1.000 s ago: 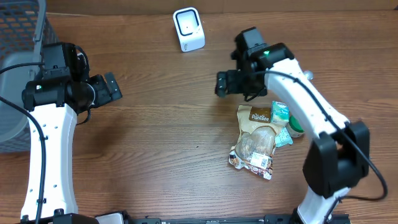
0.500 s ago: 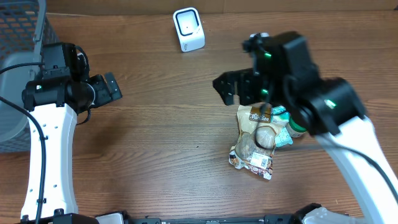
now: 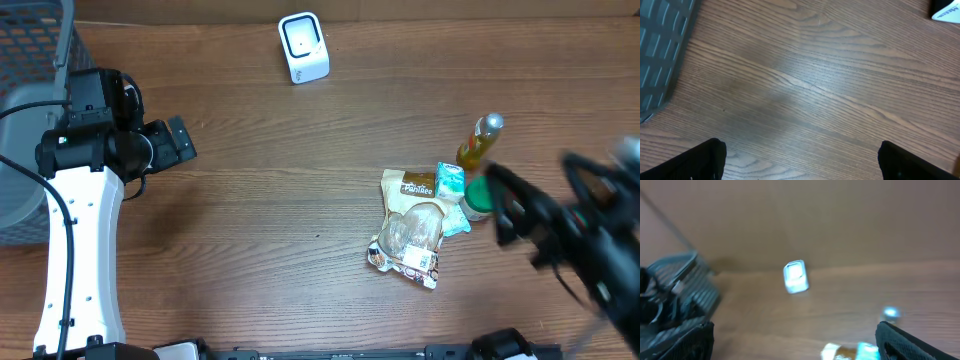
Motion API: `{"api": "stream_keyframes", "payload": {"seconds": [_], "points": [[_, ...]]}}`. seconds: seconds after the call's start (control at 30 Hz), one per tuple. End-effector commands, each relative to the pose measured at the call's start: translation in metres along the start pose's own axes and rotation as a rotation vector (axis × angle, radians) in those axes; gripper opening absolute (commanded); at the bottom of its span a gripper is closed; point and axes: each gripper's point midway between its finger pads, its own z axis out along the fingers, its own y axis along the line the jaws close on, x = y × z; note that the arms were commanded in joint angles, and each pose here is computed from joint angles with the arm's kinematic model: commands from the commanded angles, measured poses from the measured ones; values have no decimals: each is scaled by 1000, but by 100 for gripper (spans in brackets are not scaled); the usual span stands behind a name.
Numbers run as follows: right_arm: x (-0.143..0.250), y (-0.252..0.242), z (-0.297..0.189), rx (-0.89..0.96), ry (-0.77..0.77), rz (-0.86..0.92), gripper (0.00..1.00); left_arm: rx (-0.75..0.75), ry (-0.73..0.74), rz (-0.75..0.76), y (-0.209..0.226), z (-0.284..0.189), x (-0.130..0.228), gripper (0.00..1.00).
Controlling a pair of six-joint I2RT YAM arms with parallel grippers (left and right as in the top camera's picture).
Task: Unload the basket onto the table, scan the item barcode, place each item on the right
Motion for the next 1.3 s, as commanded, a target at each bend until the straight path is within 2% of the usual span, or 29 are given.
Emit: {"api": "stream_keyframes", "payload": {"seconds": [0.0, 0.17, 0.37, 0.53, 0.73, 0.9, 1.0, 1.27], "points": [[14, -19, -18, 80, -39, -42, 100, 6, -22, -9, -1, -6, -5, 100], [49, -39, -40, 155, -89, -50, 100, 6, -22, -9, -1, -6, -5, 100], [72, -54, -37, 190, -200, -48, 100, 6, -22, -9, -1, -6, -5, 100], [61, -49, -31, 130, -381, -84, 100, 6, -22, -9, -1, -6, -5, 100], [27, -31, -49, 24, -715, -151, 100, 6, -22, -9, -1, -6, -5, 100], [22, -7, -59, -58, -900, -362, 100, 6, -22, -9, -1, -6, -5, 100], [27, -5, -51, -70, -936, -436, 100, 6, -22, -9, -1, -6, -5, 100], [63, -28, -1, -55, -907, -432, 100, 6, -22, -9, -1, -6, -5, 100]]}}
